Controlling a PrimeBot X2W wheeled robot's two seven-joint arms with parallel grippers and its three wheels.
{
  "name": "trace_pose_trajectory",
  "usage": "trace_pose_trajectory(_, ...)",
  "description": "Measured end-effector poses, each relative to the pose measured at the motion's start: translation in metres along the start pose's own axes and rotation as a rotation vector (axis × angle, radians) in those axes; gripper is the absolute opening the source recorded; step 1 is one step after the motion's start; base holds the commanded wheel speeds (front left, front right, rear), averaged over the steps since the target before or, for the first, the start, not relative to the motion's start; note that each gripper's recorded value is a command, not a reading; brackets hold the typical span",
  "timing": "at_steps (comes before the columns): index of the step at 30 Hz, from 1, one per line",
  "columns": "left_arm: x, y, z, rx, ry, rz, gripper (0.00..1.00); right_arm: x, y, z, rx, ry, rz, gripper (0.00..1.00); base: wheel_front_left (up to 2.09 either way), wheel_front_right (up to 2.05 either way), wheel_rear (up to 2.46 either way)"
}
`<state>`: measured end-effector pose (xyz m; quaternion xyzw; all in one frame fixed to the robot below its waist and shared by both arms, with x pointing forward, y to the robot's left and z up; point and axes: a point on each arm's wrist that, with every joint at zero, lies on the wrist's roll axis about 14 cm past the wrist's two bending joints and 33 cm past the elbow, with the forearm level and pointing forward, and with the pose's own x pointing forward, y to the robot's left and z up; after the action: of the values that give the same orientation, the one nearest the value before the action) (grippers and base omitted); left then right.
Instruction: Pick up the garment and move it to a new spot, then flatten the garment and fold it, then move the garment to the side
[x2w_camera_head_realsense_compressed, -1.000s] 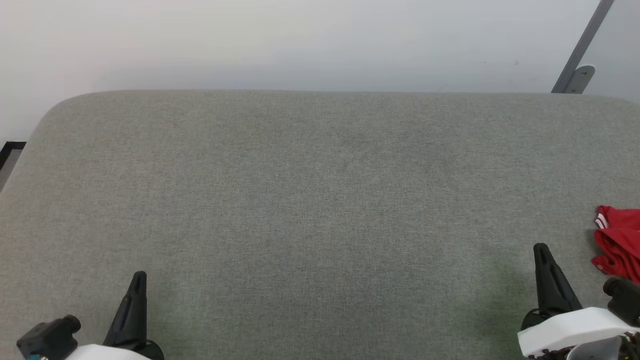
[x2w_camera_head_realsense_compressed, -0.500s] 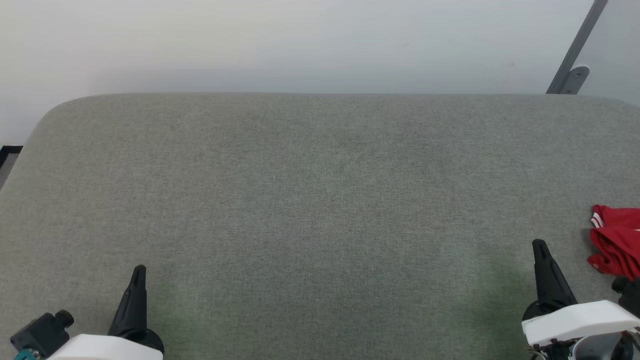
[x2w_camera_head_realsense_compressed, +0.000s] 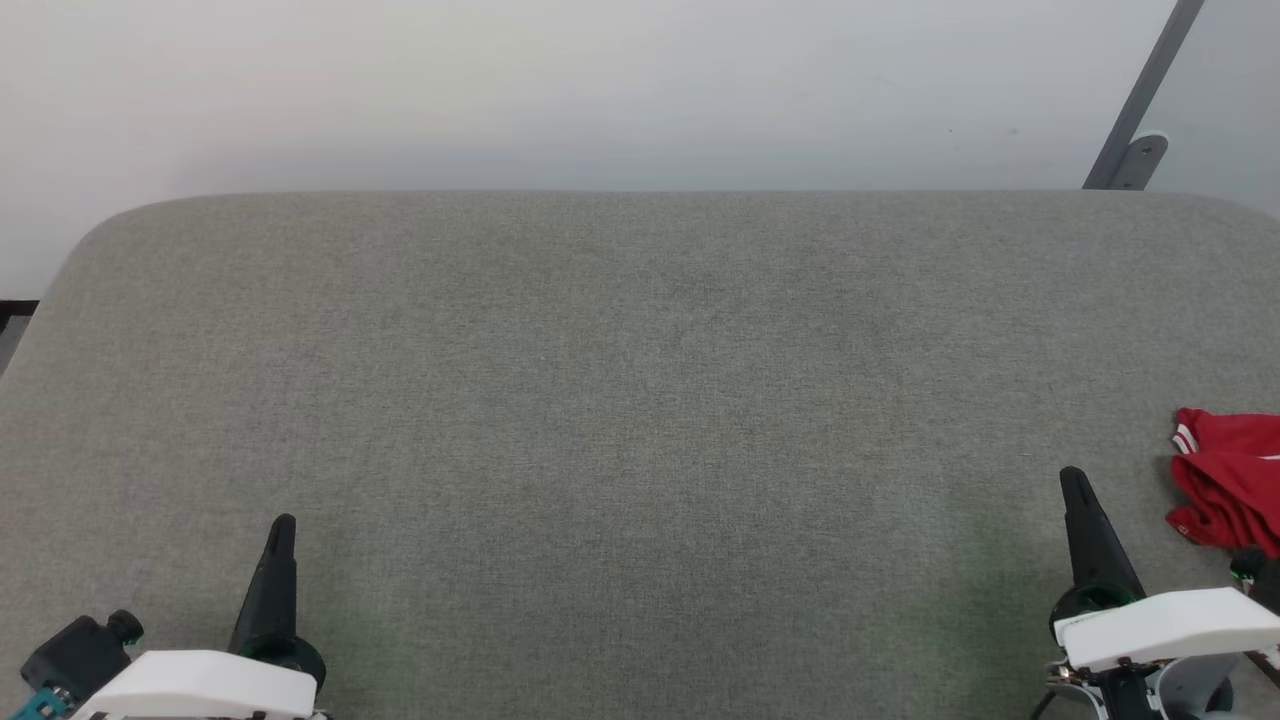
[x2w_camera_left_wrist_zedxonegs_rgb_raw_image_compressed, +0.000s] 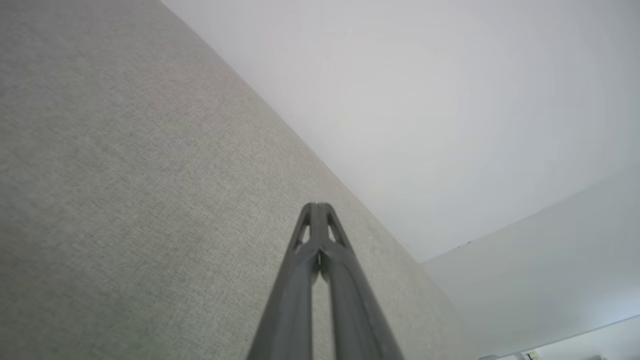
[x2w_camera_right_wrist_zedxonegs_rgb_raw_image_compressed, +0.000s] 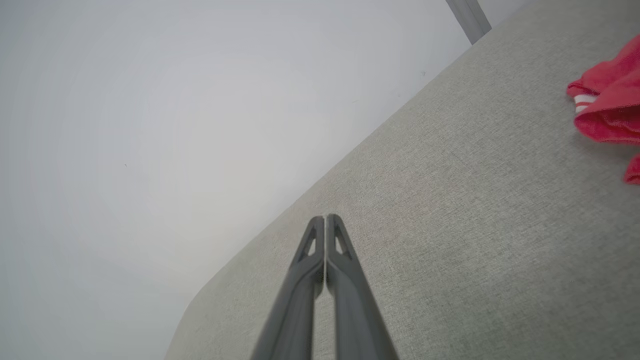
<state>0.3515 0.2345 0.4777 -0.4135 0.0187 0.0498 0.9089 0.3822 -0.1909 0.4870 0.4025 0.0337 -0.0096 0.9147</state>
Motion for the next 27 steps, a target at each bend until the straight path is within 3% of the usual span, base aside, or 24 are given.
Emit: trace_pose_trajectory(27, 0.012, -0.012, -0.005, -0.285, 0.012, -0.008, 0.00, 0.003, 0.001, 0.004, 0.302, -0.005, 0.004, 0.00, 0.00, 0.00, 0.00)
